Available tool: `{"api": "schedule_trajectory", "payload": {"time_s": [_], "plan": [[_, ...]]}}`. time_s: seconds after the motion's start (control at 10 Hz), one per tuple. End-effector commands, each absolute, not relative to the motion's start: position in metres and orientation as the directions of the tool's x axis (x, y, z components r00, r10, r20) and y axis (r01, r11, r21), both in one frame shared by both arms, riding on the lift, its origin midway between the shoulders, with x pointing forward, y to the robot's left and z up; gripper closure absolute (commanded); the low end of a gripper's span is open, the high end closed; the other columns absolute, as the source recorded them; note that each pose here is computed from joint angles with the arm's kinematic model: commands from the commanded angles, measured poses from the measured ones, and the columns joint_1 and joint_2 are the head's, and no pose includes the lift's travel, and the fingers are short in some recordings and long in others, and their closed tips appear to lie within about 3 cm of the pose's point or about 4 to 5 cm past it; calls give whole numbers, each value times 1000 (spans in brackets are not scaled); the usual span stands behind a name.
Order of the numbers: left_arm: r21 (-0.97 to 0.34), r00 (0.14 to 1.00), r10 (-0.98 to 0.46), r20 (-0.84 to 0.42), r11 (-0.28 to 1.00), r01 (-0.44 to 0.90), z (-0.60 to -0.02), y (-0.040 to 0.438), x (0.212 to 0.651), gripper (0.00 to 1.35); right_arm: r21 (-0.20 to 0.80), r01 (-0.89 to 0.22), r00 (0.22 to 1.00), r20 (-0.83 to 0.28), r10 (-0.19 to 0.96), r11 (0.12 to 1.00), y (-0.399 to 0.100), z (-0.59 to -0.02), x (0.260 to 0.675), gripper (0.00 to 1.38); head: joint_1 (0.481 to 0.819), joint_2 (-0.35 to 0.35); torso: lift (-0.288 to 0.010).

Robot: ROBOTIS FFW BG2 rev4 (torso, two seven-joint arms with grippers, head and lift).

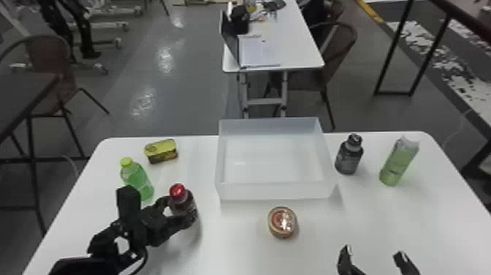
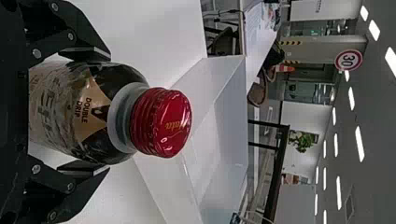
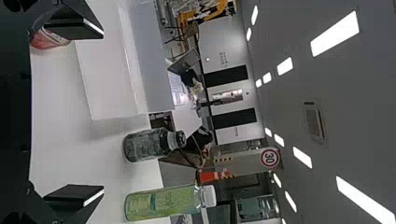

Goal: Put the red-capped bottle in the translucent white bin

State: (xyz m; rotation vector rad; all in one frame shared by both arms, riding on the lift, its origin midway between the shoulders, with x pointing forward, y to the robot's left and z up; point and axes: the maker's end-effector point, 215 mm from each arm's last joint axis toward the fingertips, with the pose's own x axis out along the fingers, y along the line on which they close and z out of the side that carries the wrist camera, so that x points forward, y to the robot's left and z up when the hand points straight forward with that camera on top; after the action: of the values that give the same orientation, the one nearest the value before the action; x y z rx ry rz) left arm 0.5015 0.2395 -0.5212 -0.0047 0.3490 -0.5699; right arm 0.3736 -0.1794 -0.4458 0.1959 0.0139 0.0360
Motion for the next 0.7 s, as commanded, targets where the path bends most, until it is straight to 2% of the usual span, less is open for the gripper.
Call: {"api": "schedule_trajectory", "payload": {"time_s": [0.0,0.2,0.4,0.6], "plan": [[-106,786,-528,-323,845,524,-524,238,498,828,198,-32,999,-12,35,980,-180,-446,373,127,695,77,-37],[-120,779,-540,-320,838,532,-520,229,496,828,198,-32,999,-13,35,980,-180,-447,373,125,695,75,-37],[-122,793,-526,-308,848,516,-484,217,489,828,199,-35,999,-13,38,979,-178,-447,372,130,695,65,-37],[-207,791,-516,-330,857,472,-444,206,468,828,200,-34,999,-15,38,979,-178,-448,372,133,695,53,-37]]}}
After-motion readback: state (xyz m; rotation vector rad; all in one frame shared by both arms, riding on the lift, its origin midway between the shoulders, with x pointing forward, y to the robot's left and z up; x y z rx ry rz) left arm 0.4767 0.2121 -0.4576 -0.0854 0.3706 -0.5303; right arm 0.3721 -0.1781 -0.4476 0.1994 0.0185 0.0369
